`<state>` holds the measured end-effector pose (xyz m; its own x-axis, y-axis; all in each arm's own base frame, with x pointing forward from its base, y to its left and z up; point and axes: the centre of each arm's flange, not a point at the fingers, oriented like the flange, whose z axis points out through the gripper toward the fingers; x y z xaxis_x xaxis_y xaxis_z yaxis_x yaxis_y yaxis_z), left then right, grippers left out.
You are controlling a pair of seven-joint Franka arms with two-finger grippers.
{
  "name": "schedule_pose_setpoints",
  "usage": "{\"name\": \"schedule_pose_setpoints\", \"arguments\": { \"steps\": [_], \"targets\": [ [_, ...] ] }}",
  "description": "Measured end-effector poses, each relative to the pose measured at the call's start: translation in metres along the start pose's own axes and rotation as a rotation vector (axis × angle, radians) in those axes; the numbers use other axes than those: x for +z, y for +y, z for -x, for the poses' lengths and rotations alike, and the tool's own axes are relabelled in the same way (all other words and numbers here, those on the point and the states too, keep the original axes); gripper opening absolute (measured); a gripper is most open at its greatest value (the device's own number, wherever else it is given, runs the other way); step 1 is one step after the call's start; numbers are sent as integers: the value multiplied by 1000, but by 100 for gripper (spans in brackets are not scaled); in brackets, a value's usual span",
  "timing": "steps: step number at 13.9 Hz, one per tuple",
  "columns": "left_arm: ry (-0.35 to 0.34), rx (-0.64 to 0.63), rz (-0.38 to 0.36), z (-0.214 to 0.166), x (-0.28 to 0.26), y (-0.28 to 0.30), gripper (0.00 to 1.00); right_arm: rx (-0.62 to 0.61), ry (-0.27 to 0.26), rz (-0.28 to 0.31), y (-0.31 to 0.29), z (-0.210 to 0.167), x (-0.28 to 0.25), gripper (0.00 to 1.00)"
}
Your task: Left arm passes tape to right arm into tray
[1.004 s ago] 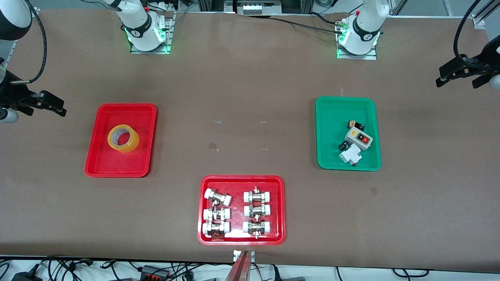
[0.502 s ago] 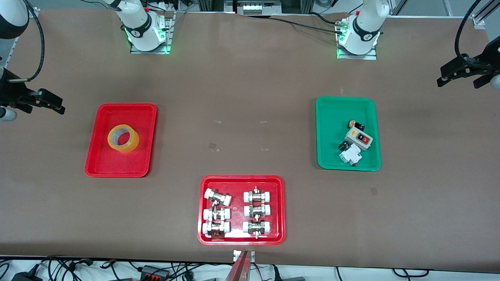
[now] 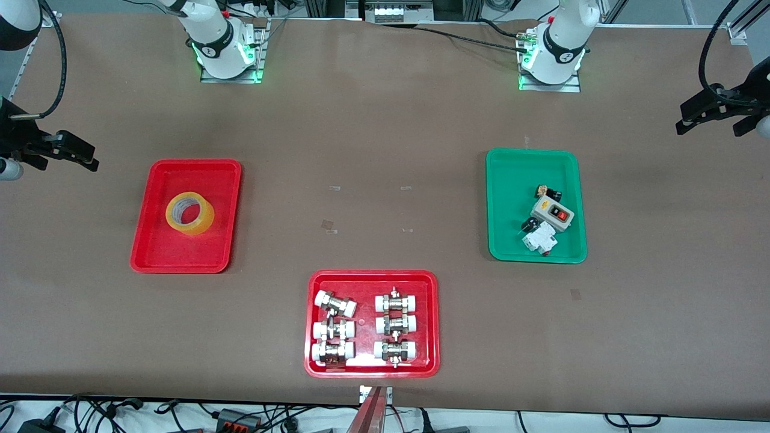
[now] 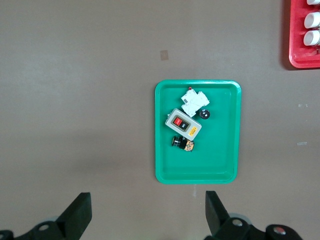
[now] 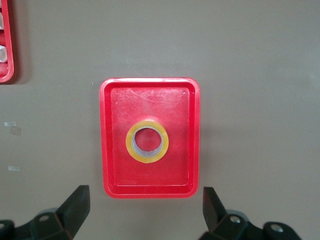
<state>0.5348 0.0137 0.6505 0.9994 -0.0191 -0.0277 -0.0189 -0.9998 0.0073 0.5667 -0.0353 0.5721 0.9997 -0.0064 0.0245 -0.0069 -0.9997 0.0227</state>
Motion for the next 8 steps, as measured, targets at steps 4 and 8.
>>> {"name": "schedule_pose_setpoints", "arguments": {
  "steps": [4,8],
  "targets": [
    [1,3,0,0,0,2,100,0,-10,0,0,3,-2,100],
    [1,4,0,0,0,2,100,-1,-19,-1,-1,4,-1,100]
  ]
}}
